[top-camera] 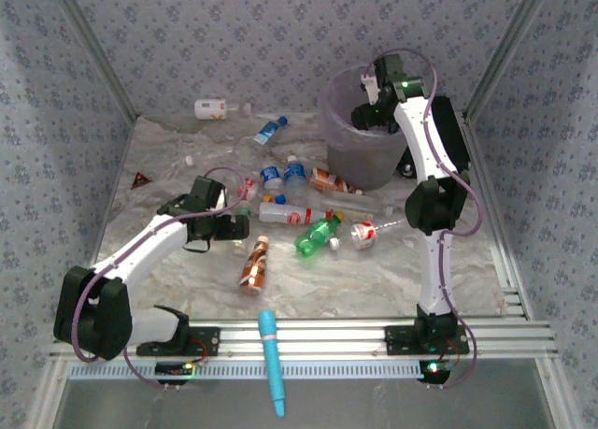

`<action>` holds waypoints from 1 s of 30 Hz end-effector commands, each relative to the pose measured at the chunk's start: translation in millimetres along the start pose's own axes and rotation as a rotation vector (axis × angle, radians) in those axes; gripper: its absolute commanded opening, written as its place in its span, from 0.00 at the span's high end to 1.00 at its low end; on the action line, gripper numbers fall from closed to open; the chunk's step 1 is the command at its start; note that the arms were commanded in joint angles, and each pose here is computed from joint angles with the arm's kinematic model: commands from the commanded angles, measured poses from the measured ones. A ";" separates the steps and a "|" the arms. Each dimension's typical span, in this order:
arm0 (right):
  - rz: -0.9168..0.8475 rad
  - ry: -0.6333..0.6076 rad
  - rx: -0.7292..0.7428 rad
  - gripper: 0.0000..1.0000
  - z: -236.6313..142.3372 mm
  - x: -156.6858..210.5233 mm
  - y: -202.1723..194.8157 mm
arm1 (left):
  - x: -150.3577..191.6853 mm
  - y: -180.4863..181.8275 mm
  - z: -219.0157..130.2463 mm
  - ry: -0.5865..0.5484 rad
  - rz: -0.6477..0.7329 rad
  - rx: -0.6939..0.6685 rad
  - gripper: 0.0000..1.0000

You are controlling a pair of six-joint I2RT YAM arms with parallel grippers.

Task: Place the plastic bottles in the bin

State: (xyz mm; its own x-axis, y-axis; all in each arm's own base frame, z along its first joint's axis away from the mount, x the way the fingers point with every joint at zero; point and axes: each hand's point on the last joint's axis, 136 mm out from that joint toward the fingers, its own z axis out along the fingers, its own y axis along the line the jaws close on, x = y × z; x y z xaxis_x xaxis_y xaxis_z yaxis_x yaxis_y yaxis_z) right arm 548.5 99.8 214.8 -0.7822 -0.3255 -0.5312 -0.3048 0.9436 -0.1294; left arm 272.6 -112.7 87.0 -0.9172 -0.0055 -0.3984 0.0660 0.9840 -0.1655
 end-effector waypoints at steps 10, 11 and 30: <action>0.040 -0.280 -0.014 0.12 -168.7 -22.9 -7.3 | 5.0 -17.4 11.5 0.010 0.026 0.042 0.01; 0.052 -0.300 -0.026 0.11 -180.0 -19.9 -4.7 | 5.5 -18.4 13.6 0.014 0.027 0.043 0.01; 0.193 -0.405 -0.434 0.10 -245.1 88.2 118.8 | 14.1 -10.9 38.9 0.071 0.066 -0.075 0.44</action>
State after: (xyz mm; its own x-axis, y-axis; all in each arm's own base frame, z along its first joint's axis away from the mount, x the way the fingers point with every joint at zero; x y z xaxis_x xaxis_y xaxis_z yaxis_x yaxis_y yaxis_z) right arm 323.9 155.6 342.1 -0.6284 -0.0992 -0.7715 -0.4193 0.8786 0.2285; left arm 267.2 -130.9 41.8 -0.9481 0.0624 -0.3116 0.0965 0.9908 -0.0951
